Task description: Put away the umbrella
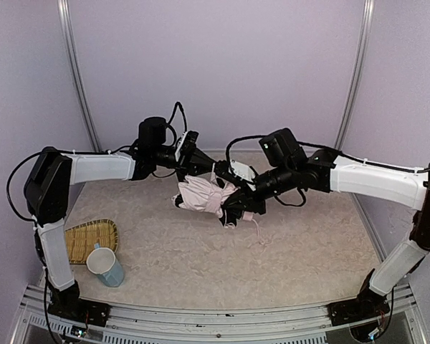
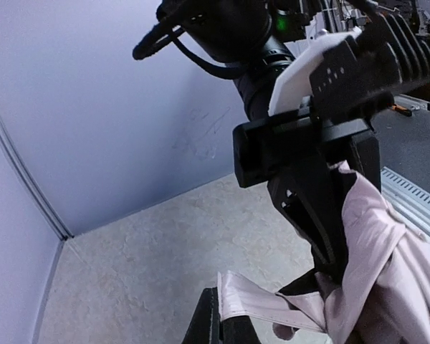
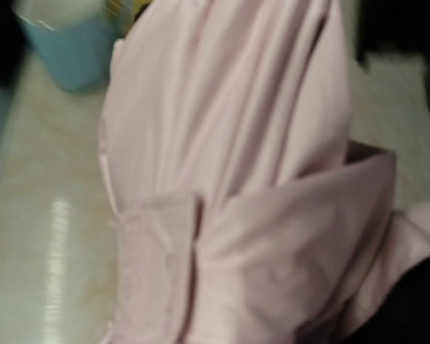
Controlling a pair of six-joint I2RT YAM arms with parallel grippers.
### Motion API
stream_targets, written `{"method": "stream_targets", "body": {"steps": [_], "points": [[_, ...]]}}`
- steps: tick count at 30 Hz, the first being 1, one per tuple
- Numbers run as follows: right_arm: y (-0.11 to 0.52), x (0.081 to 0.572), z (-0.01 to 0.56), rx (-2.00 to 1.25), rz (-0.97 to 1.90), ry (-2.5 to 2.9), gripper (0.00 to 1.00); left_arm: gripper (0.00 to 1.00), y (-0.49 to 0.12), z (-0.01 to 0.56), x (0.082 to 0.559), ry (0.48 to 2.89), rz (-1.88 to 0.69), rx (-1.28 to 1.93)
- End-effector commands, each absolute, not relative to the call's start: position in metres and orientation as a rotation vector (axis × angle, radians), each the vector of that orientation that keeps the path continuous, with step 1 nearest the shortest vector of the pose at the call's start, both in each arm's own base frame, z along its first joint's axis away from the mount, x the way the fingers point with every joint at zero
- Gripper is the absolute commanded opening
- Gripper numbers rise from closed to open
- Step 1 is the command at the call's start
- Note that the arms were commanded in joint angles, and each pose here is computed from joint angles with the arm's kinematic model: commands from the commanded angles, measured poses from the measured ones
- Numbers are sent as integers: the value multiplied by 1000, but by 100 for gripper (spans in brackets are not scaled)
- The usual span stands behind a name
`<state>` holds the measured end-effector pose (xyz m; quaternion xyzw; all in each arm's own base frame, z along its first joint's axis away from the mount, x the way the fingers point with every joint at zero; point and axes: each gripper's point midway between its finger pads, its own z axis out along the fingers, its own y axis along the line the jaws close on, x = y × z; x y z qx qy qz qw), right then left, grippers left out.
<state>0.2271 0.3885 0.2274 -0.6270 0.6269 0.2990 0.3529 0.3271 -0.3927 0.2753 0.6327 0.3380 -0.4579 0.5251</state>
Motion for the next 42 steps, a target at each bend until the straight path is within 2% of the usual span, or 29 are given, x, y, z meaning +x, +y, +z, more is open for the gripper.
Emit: {"method": "stream_targets", "body": {"steps": [1,9,16,20,22,26,28,30,31,33,35,37,39,42], "points": [[366,148,84,-1812,894,2036,0,0,-375,300,382,855,-748,1411],[363,138,-19,-1841,923,2371,0,0,-371,200,400,1082,-595,1508],[348,124,-47,-1744,1005,2666,0,0,-367,156,428,1268,-559,1407],[337,124,-59,-1677,974,2798,0,0,-358,152,444,1329,-515,1286],[331,125,-66,-1663,943,2837,0,12,-353,161,451,1342,-484,1216],[325,129,-73,-1651,924,2850,0,44,-334,190,471,1396,-360,1057],[321,132,-76,-1630,908,2869,0,52,-315,209,474,1432,-292,964],[316,136,-80,-1596,901,2901,0,53,-294,234,459,1434,-259,882],[315,137,-81,-1583,912,2909,0,53,-283,229,443,1456,-258,871],[313,137,-80,-1558,954,2920,0,50,-269,255,405,1432,-283,841],[313,138,-79,-1546,986,2927,0,43,-273,256,362,1432,-348,910],[315,137,-76,-1549,1027,2930,0,41,-291,238,311,1429,-396,1117],[314,137,-76,-1552,1029,2941,0,48,-307,205,257,1439,-440,1347],[316,134,-76,-1561,1066,2941,0,63,-309,160,205,1499,-512,1580]]}}
